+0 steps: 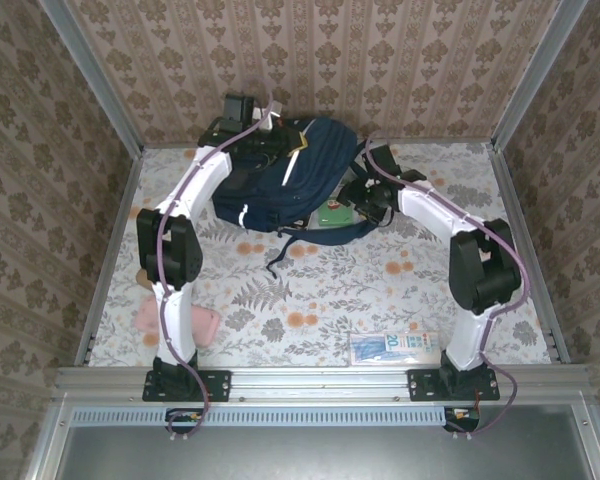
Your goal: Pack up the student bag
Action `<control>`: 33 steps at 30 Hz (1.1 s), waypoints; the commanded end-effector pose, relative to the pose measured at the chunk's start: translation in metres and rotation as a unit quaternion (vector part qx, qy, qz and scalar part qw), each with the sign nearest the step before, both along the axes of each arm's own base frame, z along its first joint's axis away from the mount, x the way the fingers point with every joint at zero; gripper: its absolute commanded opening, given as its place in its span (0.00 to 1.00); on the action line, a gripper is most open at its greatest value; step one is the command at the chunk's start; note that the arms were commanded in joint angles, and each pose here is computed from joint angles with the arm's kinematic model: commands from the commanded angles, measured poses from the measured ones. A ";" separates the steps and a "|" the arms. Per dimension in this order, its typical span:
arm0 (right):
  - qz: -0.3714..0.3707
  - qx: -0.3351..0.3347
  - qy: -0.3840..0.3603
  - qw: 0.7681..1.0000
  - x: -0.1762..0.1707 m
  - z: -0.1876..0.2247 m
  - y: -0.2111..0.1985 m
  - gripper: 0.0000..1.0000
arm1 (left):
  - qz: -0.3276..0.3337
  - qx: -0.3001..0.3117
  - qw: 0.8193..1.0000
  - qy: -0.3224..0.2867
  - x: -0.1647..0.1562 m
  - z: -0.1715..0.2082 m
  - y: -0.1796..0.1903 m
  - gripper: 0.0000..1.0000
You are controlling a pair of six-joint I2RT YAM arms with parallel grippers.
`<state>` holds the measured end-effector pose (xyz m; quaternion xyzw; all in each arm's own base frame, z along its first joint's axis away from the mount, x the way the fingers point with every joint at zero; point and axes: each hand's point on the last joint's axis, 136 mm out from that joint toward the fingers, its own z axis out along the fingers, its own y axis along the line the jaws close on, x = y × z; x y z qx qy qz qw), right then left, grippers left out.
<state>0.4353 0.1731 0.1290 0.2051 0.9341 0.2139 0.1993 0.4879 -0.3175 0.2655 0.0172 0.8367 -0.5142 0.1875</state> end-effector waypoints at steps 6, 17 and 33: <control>-0.049 -0.135 0.057 0.988 -0.152 0.016 -0.102 0.89 | -0.052 0.037 0.998 -0.005 -0.023 -0.027 -0.034 0.29; 0.194 -0.007 0.207 0.959 -0.315 -0.022 -0.030 0.85 | -0.035 0.118 0.990 -0.068 -0.073 -0.002 -0.004 0.70; 0.232 -0.041 0.234 0.943 -0.365 -0.079 -0.013 0.81 | -0.019 0.126 0.990 -0.066 -0.145 -0.010 0.036 0.72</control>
